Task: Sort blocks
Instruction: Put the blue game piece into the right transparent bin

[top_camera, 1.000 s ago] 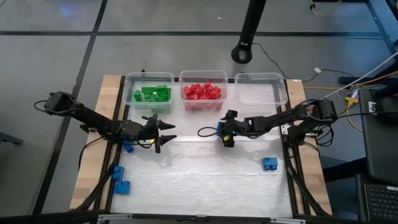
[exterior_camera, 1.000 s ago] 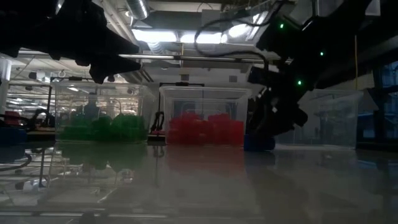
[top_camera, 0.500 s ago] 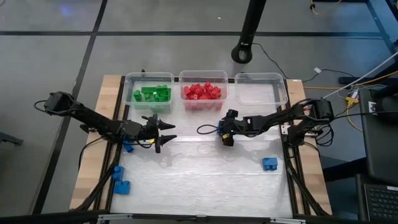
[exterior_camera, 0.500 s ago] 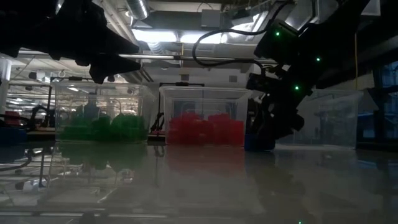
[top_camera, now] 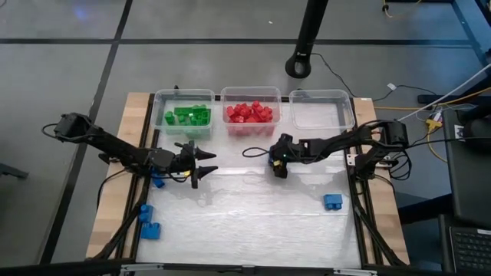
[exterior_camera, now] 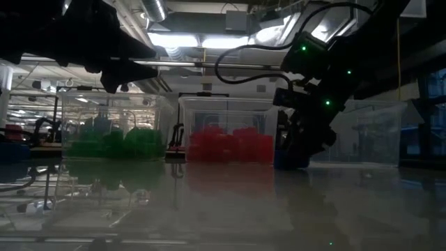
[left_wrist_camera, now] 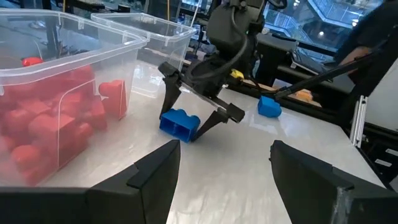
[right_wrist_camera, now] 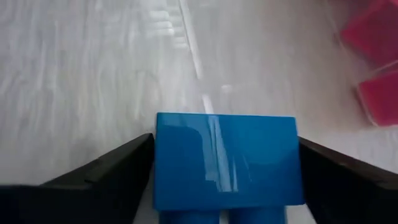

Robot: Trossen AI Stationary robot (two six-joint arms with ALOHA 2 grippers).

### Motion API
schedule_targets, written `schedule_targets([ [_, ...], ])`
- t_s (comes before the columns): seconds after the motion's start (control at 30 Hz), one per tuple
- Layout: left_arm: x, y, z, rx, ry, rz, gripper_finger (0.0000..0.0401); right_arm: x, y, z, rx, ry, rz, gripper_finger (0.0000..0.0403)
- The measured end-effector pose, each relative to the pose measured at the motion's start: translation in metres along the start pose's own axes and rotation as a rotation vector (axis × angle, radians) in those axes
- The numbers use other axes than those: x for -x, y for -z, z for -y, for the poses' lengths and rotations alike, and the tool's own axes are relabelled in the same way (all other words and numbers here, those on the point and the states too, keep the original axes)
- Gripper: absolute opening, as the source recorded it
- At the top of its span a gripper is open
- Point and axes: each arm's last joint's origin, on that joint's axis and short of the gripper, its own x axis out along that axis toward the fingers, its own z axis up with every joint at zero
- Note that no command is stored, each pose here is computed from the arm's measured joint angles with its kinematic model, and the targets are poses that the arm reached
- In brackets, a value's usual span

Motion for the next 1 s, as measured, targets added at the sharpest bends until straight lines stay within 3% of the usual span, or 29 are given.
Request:
schedule_targets([
  [0.17, 0.000, 0.000, 0.000, 0.002, 0.001, 0.003, 0.0235, 0.002, -0.002, 0.000, 0.007, -0.004, 0.012, 0.0291],
  [0.33, 0.000, 0.000, 0.000, 0.003, 0.001, 0.003, 0.0235, 0.018, -0.004, -0.004, 0.066, -0.023, 0.034, 0.0291],
  [0.57, 0.000, 0.000, 0.000, 0.012, 0.001, 0.003, 0.0235, 0.081, -0.014, 0.008, 0.056, 0.007, 0.143, 0.0295],
  [0.87, 0.000, 0.000, 0.000, 0.015, 0.000, 0.003, 0.0235, 0.183, -0.005, 0.051, -0.011, 0.330, 0.290, 0.0294],
  [1.0, 0.000, 0.000, 0.000, 0.016, -0.001, 0.003, 0.0235, 0.208, 0.001, 0.075, -0.054, 0.488, 0.268, 0.0301],
])
